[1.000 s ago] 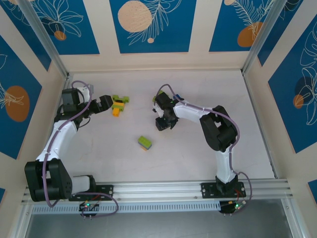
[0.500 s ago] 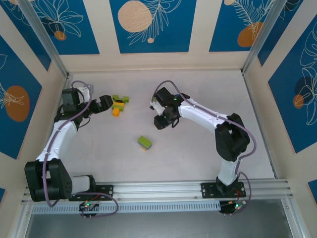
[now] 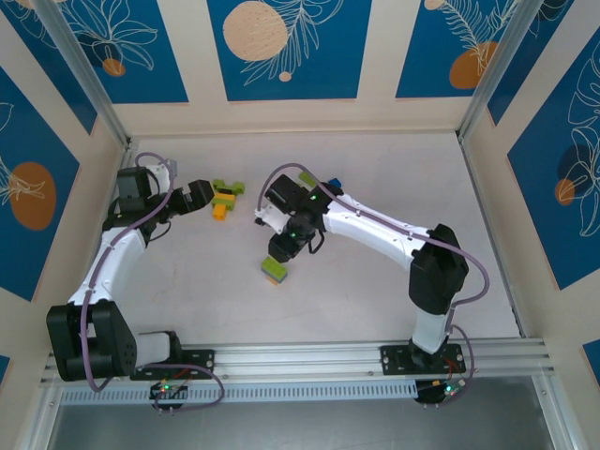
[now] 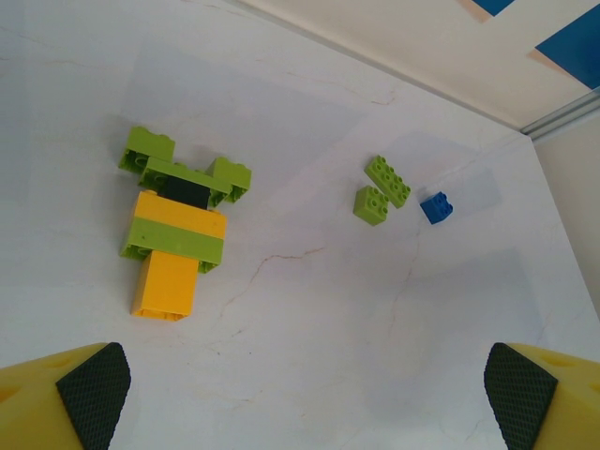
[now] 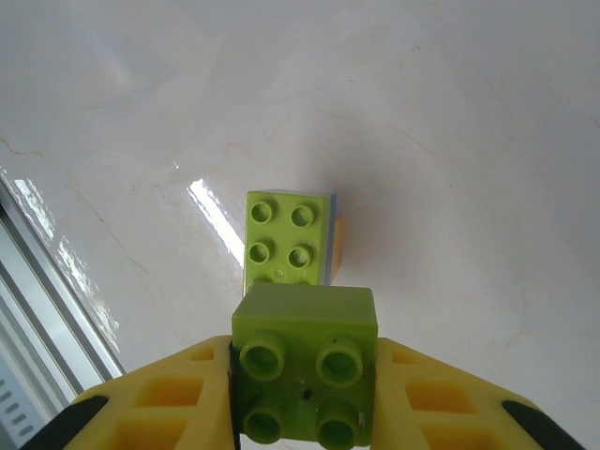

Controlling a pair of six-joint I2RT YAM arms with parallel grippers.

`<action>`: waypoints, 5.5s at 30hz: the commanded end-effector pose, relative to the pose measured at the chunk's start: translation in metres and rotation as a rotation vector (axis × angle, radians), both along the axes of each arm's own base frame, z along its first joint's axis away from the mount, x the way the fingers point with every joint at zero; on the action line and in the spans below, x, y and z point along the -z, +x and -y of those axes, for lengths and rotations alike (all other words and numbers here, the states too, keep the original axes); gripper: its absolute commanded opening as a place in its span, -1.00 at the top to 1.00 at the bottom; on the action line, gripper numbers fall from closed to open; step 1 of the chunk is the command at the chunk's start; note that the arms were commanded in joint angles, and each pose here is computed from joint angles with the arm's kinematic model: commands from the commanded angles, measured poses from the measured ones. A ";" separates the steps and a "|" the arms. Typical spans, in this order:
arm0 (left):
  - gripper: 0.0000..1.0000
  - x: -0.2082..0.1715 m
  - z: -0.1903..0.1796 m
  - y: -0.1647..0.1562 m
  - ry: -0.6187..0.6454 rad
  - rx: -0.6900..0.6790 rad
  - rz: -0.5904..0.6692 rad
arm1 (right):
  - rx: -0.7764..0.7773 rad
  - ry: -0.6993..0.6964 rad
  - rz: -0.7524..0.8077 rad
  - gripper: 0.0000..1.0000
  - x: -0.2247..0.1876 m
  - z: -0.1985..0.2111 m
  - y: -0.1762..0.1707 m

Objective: Assemble a carrot with lego

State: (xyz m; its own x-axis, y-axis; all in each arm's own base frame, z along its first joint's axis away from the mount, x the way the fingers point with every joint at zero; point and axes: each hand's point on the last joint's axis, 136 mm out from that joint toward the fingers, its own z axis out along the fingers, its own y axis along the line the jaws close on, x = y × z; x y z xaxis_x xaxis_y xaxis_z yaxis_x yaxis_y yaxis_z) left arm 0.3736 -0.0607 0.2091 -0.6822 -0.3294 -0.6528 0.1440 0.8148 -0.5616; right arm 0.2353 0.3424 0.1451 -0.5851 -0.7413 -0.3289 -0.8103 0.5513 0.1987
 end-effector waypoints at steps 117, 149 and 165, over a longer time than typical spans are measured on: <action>-0.99 -0.015 -0.001 0.000 -0.006 0.005 0.036 | -0.012 -0.178 -0.030 -0.32 0.052 -0.022 -0.034; -0.99 -0.014 -0.002 0.001 -0.001 0.002 0.033 | 0.306 -0.030 0.241 -0.43 0.032 0.071 0.297; -0.99 -0.010 -0.002 0.003 0.001 0.002 0.021 | 0.309 0.017 0.176 -0.41 0.086 0.082 0.313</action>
